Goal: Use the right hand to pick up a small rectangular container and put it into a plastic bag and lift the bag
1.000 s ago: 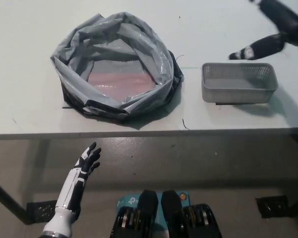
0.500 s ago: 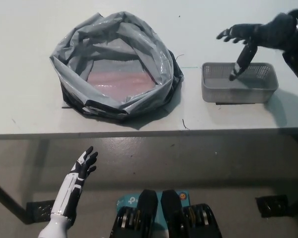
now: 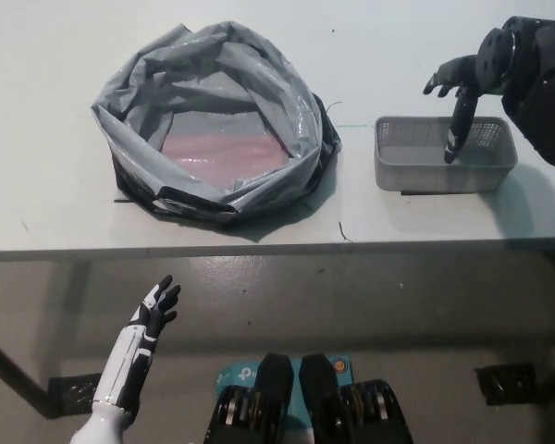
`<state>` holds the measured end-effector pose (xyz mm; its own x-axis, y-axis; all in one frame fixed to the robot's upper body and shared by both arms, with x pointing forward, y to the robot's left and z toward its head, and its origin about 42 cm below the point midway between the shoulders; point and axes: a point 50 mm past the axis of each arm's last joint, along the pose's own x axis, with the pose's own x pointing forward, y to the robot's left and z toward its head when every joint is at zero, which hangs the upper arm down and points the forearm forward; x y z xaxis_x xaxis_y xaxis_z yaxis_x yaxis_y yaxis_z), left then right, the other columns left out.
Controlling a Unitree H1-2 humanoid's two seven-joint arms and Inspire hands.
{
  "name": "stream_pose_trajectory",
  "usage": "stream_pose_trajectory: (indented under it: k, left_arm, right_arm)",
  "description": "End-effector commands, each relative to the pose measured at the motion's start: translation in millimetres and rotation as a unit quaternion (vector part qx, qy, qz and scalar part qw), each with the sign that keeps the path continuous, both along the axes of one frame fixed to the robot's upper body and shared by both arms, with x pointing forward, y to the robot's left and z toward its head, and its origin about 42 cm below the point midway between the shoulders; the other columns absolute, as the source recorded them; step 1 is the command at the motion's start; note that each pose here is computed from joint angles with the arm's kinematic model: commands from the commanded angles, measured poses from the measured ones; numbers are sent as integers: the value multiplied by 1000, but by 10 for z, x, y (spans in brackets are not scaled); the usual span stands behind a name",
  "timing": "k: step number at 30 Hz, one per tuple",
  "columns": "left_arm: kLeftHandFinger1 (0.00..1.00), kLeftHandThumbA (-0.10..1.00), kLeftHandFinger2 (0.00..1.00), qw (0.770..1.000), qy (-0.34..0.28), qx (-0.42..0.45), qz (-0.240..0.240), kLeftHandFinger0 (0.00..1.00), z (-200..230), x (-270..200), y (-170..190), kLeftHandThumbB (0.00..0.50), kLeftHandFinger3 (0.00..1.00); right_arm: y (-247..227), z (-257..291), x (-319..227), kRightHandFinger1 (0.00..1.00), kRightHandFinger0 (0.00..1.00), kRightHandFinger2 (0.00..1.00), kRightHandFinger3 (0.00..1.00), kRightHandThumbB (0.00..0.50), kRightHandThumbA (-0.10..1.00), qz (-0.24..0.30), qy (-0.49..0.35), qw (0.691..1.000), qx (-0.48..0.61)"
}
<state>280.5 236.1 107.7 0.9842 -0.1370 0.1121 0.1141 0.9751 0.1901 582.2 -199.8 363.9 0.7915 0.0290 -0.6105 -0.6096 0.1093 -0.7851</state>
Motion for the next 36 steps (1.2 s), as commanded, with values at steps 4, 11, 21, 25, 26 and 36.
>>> stream_pose_trajectory:
  k: [4,11,21,25,26,36]
  left_arm:
    - [1000,1000,1000,999,-38,10,-4,1000,131,20,35,242,1000]
    - [1000,1000,1000,999,-38,9,-3,1000,122,10,44,242,1000]
    - [1000,1000,1000,999,-43,11,-4,1000,148,13,34,233,1000]
    - [1000,1000,1000,999,-42,11,-8,1000,149,6,29,226,1000]
    - [1000,1000,1000,999,-42,11,-8,1000,145,4,32,226,1000]
    - [1000,1000,1000,999,-44,9,-6,1000,135,-12,37,242,1000]
  right_arm:
    - [94,392,28,1000,1000,1000,1000,500,1000,32,-41,999,-16]
    - [129,274,40,1000,1000,1000,1000,499,1000,50,-32,998,-28]
    - [170,106,72,1000,1000,1000,1000,500,1000,64,-25,997,-42]
    - [152,-71,87,1000,1000,1000,1000,500,1000,67,-19,996,-52]
    - [151,-110,89,1000,1000,1000,1000,500,1000,65,-15,996,-50]
    - [94,-605,61,1000,1000,1000,1000,500,1000,24,19,999,-32]
